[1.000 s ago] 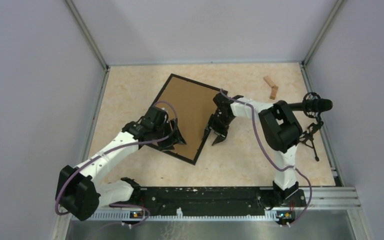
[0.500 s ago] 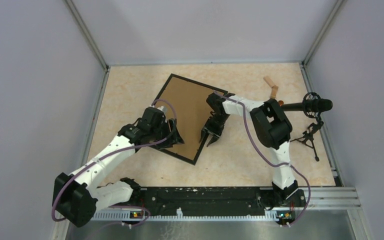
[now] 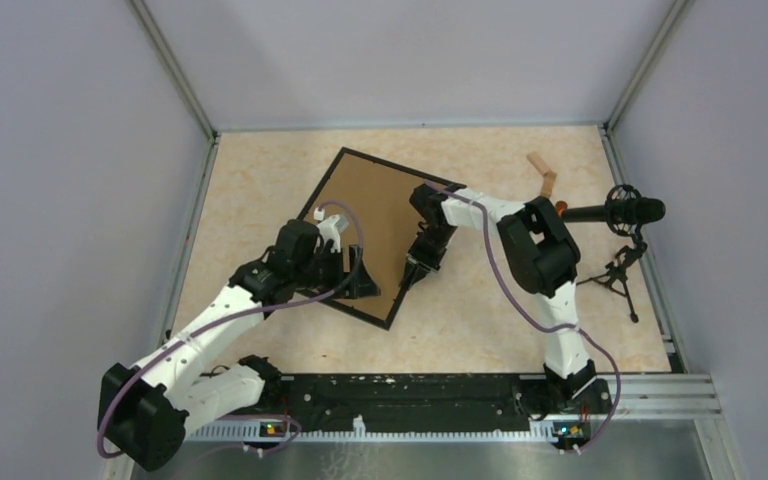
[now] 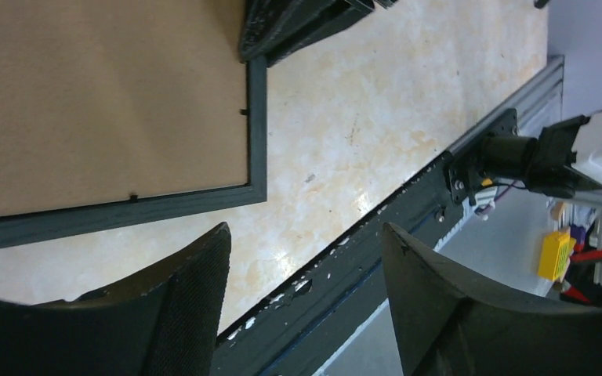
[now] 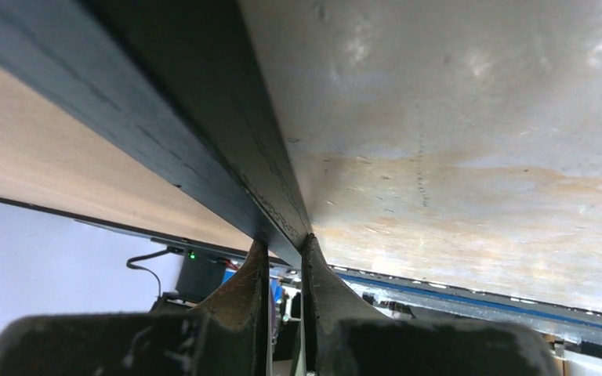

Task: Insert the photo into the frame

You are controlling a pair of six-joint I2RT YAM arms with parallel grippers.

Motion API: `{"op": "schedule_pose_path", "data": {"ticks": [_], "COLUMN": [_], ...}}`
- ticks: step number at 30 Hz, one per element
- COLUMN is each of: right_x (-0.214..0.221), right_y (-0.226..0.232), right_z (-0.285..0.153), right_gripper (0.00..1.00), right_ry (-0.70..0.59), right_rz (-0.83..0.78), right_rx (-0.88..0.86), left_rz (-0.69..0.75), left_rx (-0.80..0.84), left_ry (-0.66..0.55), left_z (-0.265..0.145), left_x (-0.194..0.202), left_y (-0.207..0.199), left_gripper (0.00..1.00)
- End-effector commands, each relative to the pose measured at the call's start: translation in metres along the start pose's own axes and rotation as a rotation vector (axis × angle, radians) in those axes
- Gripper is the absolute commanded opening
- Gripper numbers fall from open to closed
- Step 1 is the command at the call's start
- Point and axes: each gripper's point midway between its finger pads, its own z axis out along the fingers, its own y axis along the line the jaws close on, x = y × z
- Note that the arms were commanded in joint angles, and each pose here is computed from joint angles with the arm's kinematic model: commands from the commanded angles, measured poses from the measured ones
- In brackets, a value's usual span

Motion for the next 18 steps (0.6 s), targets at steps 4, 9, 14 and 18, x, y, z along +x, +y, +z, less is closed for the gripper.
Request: {"op": "schedule_pose_path", "data": {"ticks": [4,9,14,18], "right_x": [-0.009,0.006,0.01,0.016], "right_y": [-0.004,0.01,0.014,0.014], "right_z": [-0.004,-0.017,-0.027,-0.035], "right_gripper": [0.0,0.0,0.0,0.0], "right_ry": [-0.088,-0.016,-0.005,0.013], "right_rz": [-0.04,-0.063,-0.055,-0.045], "right_rx": [0.118,0.074,0.045,0.023], "left_rz": [0.174,0.3,0.583,0.779], "left_rx": [0.189,0.086,-0.054,-0.075], "left_ry": [0.014,0.012,-0.052,-0.092], "left_z": [0.009,0.02,0.028,0.031], "left_x": [0.006,0.014,0.029,0.034], "left_y": [-0.021,-0.018,-0.023,-0.028], "left_gripper": [0.75,0.8,0.9,0.92]}}
